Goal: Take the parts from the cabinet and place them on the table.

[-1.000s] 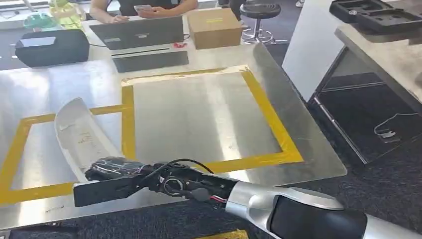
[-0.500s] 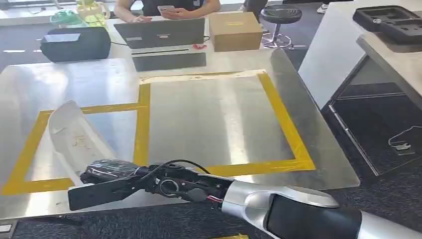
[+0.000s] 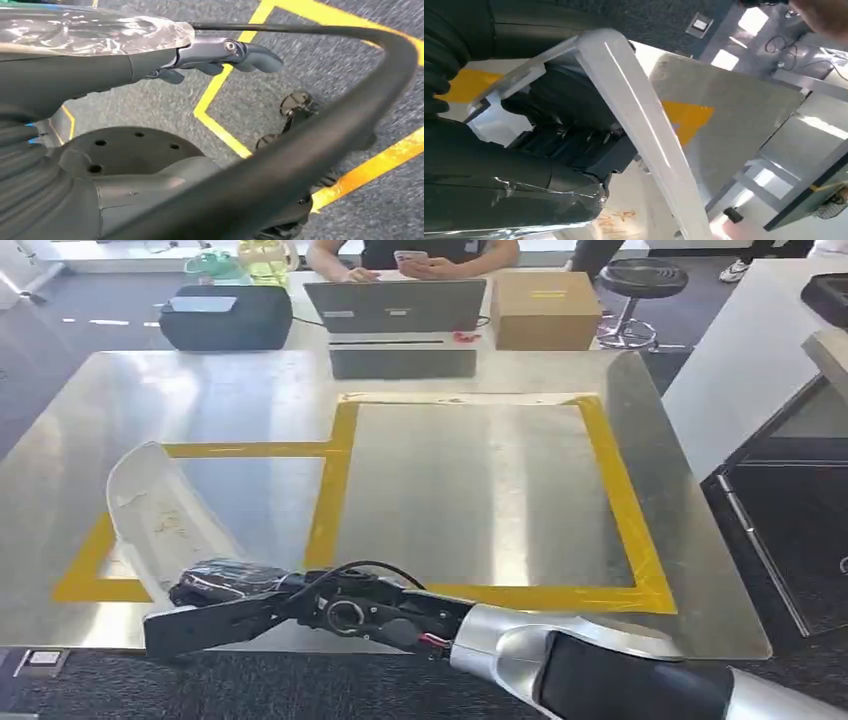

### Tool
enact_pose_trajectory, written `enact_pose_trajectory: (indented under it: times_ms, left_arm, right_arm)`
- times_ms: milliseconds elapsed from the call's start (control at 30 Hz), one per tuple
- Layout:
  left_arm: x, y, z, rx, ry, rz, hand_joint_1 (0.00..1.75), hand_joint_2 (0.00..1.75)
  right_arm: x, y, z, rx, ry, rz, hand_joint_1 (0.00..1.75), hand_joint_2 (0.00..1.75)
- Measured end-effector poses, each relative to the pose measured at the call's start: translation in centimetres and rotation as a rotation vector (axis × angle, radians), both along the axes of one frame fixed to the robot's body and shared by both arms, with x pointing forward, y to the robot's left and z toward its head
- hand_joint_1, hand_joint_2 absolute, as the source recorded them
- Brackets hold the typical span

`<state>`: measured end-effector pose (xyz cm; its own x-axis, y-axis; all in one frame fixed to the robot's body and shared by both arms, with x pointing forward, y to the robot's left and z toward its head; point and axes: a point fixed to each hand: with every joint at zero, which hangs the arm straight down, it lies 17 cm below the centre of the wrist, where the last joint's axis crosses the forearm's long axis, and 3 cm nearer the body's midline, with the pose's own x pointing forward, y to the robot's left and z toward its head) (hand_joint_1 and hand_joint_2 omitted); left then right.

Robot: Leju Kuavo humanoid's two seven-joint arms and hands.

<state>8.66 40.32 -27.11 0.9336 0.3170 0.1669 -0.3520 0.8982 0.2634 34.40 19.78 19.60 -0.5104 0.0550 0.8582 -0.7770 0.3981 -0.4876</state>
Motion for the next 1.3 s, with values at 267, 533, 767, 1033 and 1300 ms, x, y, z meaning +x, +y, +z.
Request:
enact_pose_trajectory:
  times_ms: [267, 533, 767, 1033, 1300]
  left_arm:
    - [-0.1, -0.1, 0.0, -0.002, 0.001, 0.002, 0.0, 1.75]
    - [-0.1, 0.1, 0.0, 0.002, 0.002, 0.005, 0.0, 1.75]
    - [-0.1, 0.3, 0.0, 0.006, 0.0, 0.006, 0.0, 1.75]
    - [-0.4, 0.3, 0.0, 0.0, 0.007, 0.015, 0.0, 1.75]
    - [-0.2, 0.3, 0.0, -0.001, -0.005, -0.002, 0.0, 1.75]
  right_arm:
    - [0.0, 0.0, -0.1, -0.002, 0.003, -0.002, 1.71, 1.75]
    - [0.9, -0.1, -0.8, -0.054, -0.025, -0.053, 1.71, 1.75]
    - [1.6, -0.4, -1.4, -0.072, -0.026, -0.089, 1.71, 1.75]
    - [7.0, -5.0, -3.3, -0.082, 0.005, -0.285, 1.71, 1.75]
    - [10.4, -8.9, -5.8, -0.195, -0.044, -0.419, 1.71, 1.75]
